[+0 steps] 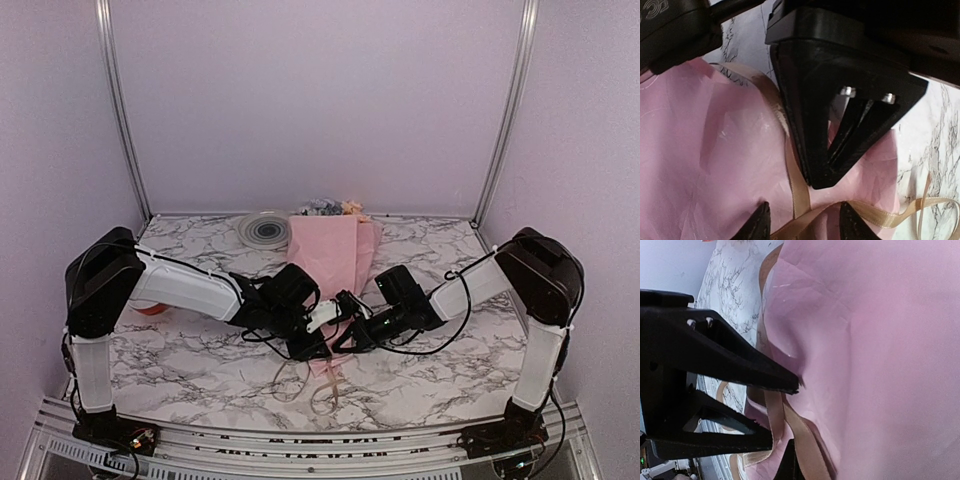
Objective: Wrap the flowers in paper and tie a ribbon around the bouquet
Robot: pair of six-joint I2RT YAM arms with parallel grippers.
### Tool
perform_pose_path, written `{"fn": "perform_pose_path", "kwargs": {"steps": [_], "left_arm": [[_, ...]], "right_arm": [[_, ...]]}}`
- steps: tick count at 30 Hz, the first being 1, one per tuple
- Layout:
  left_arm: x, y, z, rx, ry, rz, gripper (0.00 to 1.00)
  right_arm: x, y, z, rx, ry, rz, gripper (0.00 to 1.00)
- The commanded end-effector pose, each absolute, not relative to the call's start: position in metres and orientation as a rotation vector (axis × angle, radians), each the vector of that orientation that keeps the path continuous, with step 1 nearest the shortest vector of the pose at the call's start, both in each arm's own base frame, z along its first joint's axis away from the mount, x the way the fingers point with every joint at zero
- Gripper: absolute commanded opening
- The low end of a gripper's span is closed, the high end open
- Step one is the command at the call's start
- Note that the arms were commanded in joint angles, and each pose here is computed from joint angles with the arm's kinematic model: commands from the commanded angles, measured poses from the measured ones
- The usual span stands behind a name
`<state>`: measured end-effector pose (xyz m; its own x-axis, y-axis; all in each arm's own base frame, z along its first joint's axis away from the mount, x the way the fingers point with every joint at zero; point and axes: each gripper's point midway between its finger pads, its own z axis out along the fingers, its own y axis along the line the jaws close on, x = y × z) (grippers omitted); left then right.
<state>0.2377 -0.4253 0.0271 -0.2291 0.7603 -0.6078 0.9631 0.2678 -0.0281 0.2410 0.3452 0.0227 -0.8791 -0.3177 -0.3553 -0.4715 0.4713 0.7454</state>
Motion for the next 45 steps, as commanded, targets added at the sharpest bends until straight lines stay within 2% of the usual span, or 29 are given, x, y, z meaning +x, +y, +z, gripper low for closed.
{"fn": "perform_pose_path", "kwargs": {"steps": [1, 3, 5, 6, 12, 19, 30, 34, 37, 43, 45], "left_arm": [[0.222, -0.405, -0.004, 1.654, 2.181, -0.51, 0.32], [0.222, -0.401, -0.006, 1.662, 2.188, -0.488, 0.12], [0.225, -0.399, -0.003, 1.653, 2.185, -0.467, 0.01], [0.227, -0.4, 0.001, 1.647, 2.175, -0.46, 0.0], [0.271, -0.398, 0.026, 1.465, 2.143, -0.29, 0.0], [0.331, -0.386, 0.088, 1.163, 1.992, -0.095, 0.0], [0.364, -0.36, 0.14, 0.926, 1.876, 0.112, 0.0], [0.335, -0.379, 0.123, 1.082, 1.897, -0.098, 0.0], [0.301, -0.393, 0.106, 1.227, 1.908, -0.308, 0.16], [0.329, -0.384, 0.066, 1.215, 2.087, -0.151, 0.15], [0.338, -0.384, 0.073, 1.16, 2.107, -0.18, 0.27]], "right_arm": [[0.247, 0.316, -0.019, -0.555, 2.716, 1.17, 0.0], [0.247, 0.316, -0.019, -0.555, 2.715, 1.169, 0.0], [0.247, 0.315, -0.02, -0.553, 2.718, 1.169, 0.0], [0.247, 0.315, -0.02, -0.552, 2.721, 1.169, 0.0], [0.246, 0.314, -0.022, -0.549, 2.726, 1.167, 0.0], [0.245, 0.314, -0.024, -0.549, 2.729, 1.169, 0.0], [0.245, 0.314, -0.027, -0.547, 2.738, 1.171, 0.0], [0.245, 0.314, -0.027, -0.547, 2.739, 1.172, 0.0], [0.246, 0.316, -0.025, -0.55, 2.732, 1.176, 0.0], [0.245, 0.316, -0.024, -0.558, 2.734, 1.179, 0.0], [0.245, 0.315, -0.024, -0.557, 2.734, 1.174, 0.0]]}}
